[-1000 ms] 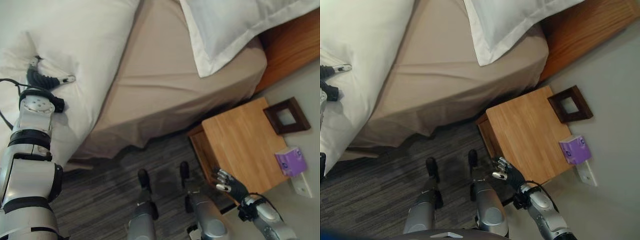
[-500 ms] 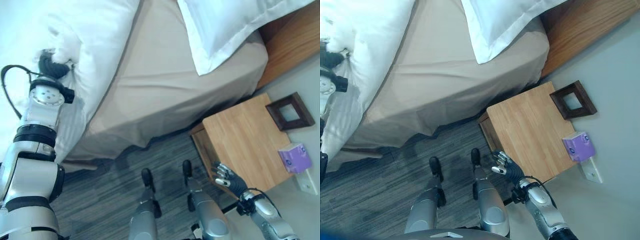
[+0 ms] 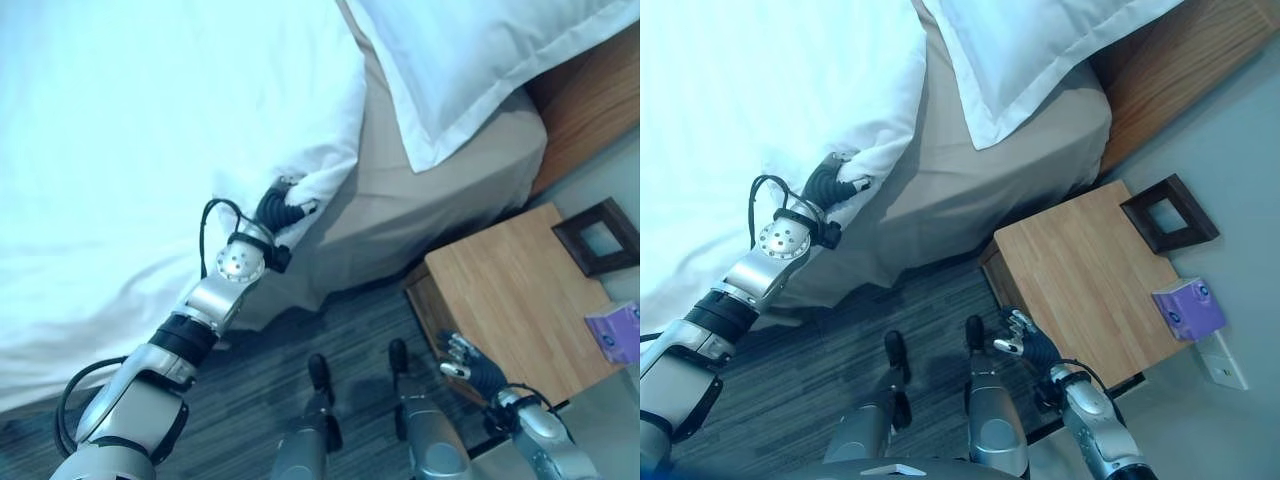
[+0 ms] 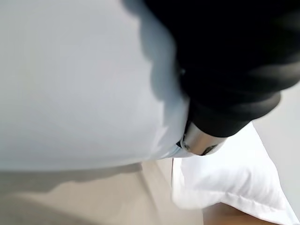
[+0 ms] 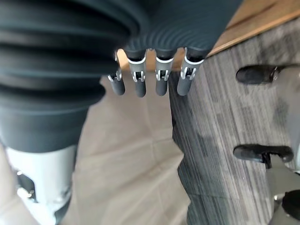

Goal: Making the bed.

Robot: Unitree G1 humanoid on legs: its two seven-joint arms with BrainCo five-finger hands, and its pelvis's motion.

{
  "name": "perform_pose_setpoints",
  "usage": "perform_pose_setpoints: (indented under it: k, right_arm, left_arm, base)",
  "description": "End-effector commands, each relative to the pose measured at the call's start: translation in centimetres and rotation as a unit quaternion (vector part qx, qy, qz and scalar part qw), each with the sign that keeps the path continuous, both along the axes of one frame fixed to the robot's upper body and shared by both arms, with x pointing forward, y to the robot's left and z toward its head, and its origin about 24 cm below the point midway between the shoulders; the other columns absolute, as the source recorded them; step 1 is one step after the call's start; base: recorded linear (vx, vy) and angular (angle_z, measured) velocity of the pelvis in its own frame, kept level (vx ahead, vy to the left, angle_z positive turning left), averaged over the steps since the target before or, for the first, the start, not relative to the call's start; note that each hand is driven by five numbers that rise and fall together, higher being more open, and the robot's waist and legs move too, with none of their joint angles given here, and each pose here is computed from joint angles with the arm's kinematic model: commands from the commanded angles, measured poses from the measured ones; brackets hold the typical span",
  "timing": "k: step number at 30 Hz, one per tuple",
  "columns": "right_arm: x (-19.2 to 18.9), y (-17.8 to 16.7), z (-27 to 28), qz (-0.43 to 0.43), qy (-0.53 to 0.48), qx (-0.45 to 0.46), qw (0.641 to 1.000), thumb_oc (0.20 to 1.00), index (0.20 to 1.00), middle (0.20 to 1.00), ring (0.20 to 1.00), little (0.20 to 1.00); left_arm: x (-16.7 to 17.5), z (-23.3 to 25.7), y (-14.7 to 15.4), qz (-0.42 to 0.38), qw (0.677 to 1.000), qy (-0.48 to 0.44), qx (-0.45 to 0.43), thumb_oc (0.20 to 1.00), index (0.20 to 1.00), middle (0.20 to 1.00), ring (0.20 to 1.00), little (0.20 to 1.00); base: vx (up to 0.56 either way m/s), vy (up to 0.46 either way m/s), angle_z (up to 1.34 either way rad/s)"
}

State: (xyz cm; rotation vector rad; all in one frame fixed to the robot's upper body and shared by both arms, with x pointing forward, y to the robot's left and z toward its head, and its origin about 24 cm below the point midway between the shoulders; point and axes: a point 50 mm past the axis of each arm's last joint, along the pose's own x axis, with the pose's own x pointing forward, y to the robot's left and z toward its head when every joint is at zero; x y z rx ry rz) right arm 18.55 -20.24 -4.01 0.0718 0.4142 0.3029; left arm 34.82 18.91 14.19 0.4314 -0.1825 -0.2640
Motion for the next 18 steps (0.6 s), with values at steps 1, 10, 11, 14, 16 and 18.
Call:
perform_pose_setpoints:
  k: [1, 10, 11, 14, 16, 18]
  right_arm:
    - [0.0, -0.7, 1.2, 0.038, -0.024, -0.028, 0.999, 1.000, 1.000, 1.000, 1.000, 1.000]
    - [-0.7, -0.7, 0.3, 0.058, -0.003, -0.033, 0.998, 1.000, 1.000, 1.000, 1.000, 1.000]
    - [-0.7, -0.7, 0.3, 0.056, -0.003, -0.031, 0.998, 1.000, 1.000, 1.000, 1.000, 1.000]
    - [-0.8, -0.4, -0.2, 0.051, 0.005, -0.033, 0.998, 1.000, 1.000, 1.000, 1.000, 1.000]
    - [-0.7, -0.4, -0.3, 0.049, 0.004, -0.037, 0.998, 1.000, 1.000, 1.000, 1.000, 1.000]
    - [-0.1, -0.8, 0.2, 0.021, -0.014, -0.039, 0.999, 1.000, 1.000, 1.000, 1.000, 1.000]
  left_arm:
    - [-3.3, -0.6, -10.2, -0.336, 0.938, 0.074, -0.048, 1.000, 1.000, 1.000, 1.000, 1.000]
    - [-6.7, 1.4, -9.8, -0.446, 0.886, 0.099, -0.080, 1.000, 1.000, 1.000, 1.000, 1.000]
    - [-6.8, 1.8, -9.9, -0.449, 0.884, 0.090, -0.095, 1.000, 1.000, 1.000, 1.000, 1.000]
    - [-7.2, 3.0, -10.1, -0.462, 0.870, 0.074, -0.154, 1.000, 1.000, 1.000, 1.000, 1.000]
    - [-7.2, 3.5, -9.8, -0.456, 0.870, 0.062, -0.179, 1.000, 1.000, 1.000, 1.000, 1.000]
    - [-6.7, 3.2, -7.5, -0.394, 0.864, 0.037, -0.311, 1.000, 1.000, 1.000, 1.000, 1.000]
  base:
    - [0.04, 0.005, -0.19]
    - [0.04, -0.018, -0.06]
    - [0.04, -0.037, 0.04]
    - [0.07, -0.047, 0.08]
    - [0.05, -0.026, 0.10]
    - [0.05, -0.019, 0.03]
